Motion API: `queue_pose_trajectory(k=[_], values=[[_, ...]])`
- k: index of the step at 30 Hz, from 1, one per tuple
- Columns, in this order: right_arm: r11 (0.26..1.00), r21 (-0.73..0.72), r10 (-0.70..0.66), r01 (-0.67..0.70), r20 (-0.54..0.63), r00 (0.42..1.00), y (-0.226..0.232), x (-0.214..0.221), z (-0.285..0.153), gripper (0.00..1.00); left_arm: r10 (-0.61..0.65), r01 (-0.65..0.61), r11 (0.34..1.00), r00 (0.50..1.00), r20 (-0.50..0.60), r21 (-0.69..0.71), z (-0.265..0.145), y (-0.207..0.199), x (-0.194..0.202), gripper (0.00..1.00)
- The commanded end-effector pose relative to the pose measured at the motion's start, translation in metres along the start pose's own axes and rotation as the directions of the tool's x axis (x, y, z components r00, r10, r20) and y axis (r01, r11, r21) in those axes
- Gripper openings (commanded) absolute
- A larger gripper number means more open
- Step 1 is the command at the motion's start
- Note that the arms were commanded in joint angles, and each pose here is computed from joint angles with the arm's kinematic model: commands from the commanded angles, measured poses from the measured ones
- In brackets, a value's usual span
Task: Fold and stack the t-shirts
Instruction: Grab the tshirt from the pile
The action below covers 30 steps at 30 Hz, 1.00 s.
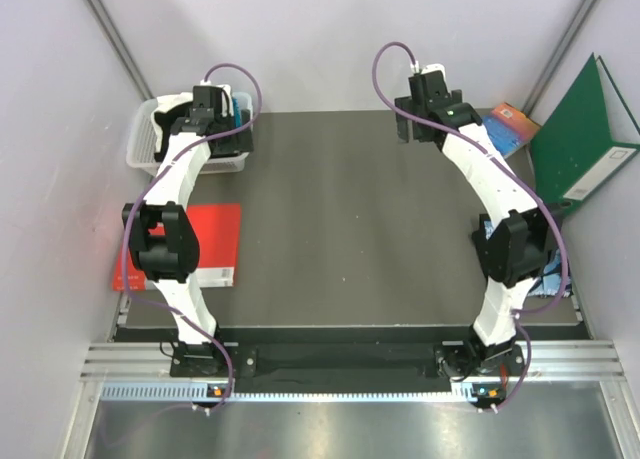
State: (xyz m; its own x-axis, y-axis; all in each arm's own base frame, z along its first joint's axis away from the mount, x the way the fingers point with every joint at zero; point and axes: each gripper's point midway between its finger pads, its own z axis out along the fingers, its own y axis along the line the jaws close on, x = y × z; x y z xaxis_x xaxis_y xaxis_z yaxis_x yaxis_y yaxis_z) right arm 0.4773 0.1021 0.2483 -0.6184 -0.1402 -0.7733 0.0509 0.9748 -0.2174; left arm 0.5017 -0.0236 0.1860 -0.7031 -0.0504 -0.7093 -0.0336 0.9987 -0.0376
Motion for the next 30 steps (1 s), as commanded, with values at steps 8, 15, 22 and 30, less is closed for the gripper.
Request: queue_pose_trajectory(k=[8, 15, 22, 30], values=[[0.997, -0.078, 0.009, -0.007, 0.02, 1.0, 0.029, -0.019, 0.004, 1.0, -0.149, 0.165, 0.98, 0.979, 0.137, -0.112, -0.009, 0.017, -0.043, 0.99], [0.995, -0.094, -0.011, 0.01, -0.003, 1.0, 0.038, -0.01, 0.009, 1.0, -0.074, 0.108, 0.981, 0.976, 0.204, -0.161, 0.006, 0.043, -0.094, 0.99], [0.996, -0.081, -0.037, 0.033, -0.051, 0.998, 0.037, 0.007, 0.011, 1.0, -0.342, 0.367, 0.927, 0.913, 0.222, -0.081, 0.051, 0.09, -0.091, 0.99], [0.995, -0.056, -0.085, 0.079, -0.107, 0.991, 0.031, 0.027, 0.015, 1.0, -0.367, 0.395, 0.914, 0.903, 0.225, -0.095, 0.092, 0.106, -0.09, 0.99]])
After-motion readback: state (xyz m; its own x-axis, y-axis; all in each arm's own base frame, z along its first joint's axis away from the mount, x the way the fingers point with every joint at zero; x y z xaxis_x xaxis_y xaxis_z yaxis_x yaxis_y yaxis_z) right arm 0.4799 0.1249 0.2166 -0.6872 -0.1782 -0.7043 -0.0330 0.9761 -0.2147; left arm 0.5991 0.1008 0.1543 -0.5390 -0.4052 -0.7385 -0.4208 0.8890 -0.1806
